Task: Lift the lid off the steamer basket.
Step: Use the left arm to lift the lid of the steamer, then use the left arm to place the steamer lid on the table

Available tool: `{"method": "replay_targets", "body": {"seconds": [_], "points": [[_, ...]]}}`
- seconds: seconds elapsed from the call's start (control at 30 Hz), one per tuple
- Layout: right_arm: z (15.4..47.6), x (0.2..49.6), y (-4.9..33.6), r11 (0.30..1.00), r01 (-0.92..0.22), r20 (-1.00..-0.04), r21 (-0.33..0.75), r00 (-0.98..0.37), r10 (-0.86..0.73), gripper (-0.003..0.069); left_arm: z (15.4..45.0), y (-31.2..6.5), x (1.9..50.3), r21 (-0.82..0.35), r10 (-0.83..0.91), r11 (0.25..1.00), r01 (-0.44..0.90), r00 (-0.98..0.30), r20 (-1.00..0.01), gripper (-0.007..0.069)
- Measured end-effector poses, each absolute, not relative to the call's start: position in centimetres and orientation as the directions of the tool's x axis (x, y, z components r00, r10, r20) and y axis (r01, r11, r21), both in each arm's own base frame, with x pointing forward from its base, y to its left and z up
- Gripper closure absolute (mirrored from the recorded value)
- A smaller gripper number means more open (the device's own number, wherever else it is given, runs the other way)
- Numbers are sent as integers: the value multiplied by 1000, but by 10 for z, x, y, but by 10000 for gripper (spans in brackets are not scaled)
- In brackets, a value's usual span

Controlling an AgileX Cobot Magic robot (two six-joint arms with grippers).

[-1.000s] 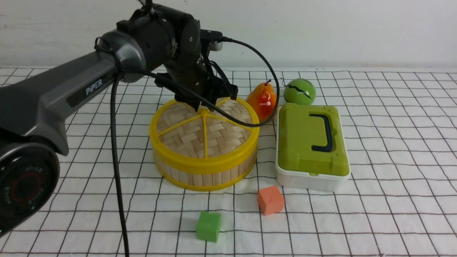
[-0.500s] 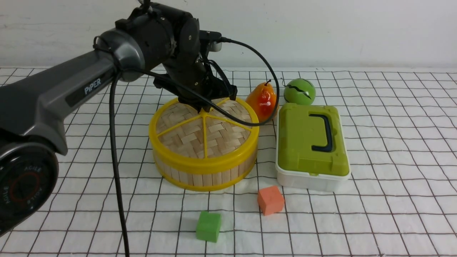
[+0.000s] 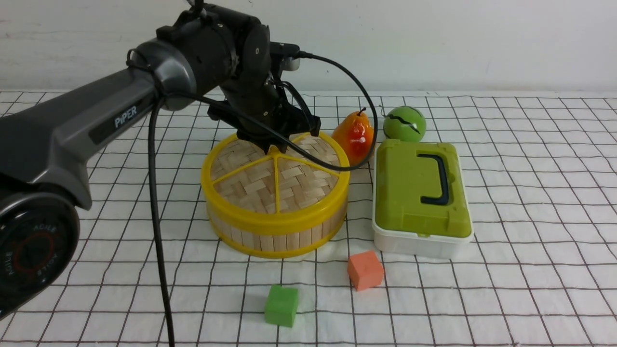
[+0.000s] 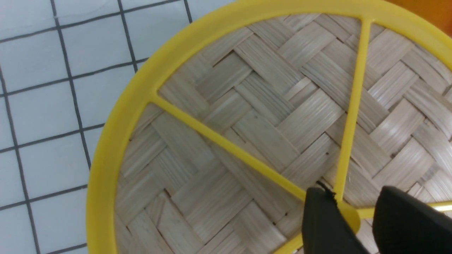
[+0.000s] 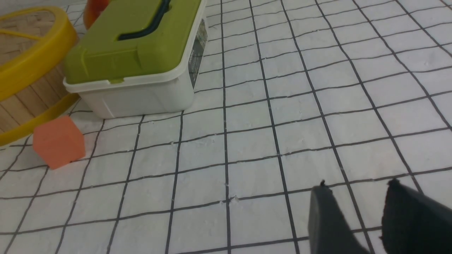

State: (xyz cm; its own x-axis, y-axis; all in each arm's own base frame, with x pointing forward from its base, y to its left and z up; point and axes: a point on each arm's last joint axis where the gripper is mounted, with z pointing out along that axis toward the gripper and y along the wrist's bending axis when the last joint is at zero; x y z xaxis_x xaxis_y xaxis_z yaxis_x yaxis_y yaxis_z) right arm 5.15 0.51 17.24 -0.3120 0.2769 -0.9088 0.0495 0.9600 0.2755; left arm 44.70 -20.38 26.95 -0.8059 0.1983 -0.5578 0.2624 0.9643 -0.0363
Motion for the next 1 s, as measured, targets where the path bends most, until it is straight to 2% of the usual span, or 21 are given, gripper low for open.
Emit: {"method": "replay_targets", "body": {"seconds": [0.2, 0.27, 0.33, 0.43, 0.5, 0.53, 0.6, 0.63, 0.67, 0.73, 0.83, 0.87, 0.9, 1.0], "points": [[172, 51, 5, 960, 49, -909, 276, -312, 277, 419, 258, -205, 451, -30, 206, 964, 263, -816, -540, 418], [172, 51, 5, 960, 49, -909, 276, -312, 277, 419, 258, -205, 451, -24, 214, 963, 269, -813, -541, 444], [172, 51, 5, 960, 49, -909, 276, -312, 277, 419, 262, -204, 450, -7, 235, 958, 286, -801, -551, 521], [172, 51, 5, 960, 49, -909, 276, -312, 277, 419, 269, -203, 448, -3, 239, 957, 290, -793, -560, 522], [172, 51, 5, 960, 49, -909, 276, -312, 277, 419, 293, -198, 442, 15, 242, 956, 292, -764, -598, 522], [172, 51, 5, 960, 49, -909, 276, -312, 277, 419, 295, -198, 441, 14, 241, 957, 291, -762, -601, 522], [172, 51, 5, 960, 49, -909, 276, -312, 277, 419, 336, -186, 429, 49, 241, 958, 282, -701, -671, 522], [172, 51, 5, 960, 49, -909, 276, -312, 277, 419, 344, -184, 426, 56, 240, 959, 278, -689, -684, 522], [172, 51, 5, 960, 49, -909, 276, -312, 277, 419, 376, -169, 416, 86, 234, 963, 255, -635, -736, 522], [172, 51, 5, 960, 49, -909, 276, -312, 277, 419, 413, -143, 404, 115, 207, 974, 193, -573, -793, 522], [172, 51, 5, 960, 49, -909, 276, -312, 277, 419, 444, -93, 393, 91, 100, 995, 43, -540, -836, 522], [172, 51, 5, 960, 49, -909, 276, -312, 277, 419, 445, -86, 393, 85, 82, 996, 21, -541, -837, 522], [172, 51, 5, 960, 49, -909, 276, -312, 277, 419, 442, -62, 394, 67, 24, 996, -56, -560, -828, 522], [172, 51, 5, 960, 49, -909, 276, -312, 277, 419, 405, -22, 407, 54, -68, 983, -174, -627, -776, 522]]}}
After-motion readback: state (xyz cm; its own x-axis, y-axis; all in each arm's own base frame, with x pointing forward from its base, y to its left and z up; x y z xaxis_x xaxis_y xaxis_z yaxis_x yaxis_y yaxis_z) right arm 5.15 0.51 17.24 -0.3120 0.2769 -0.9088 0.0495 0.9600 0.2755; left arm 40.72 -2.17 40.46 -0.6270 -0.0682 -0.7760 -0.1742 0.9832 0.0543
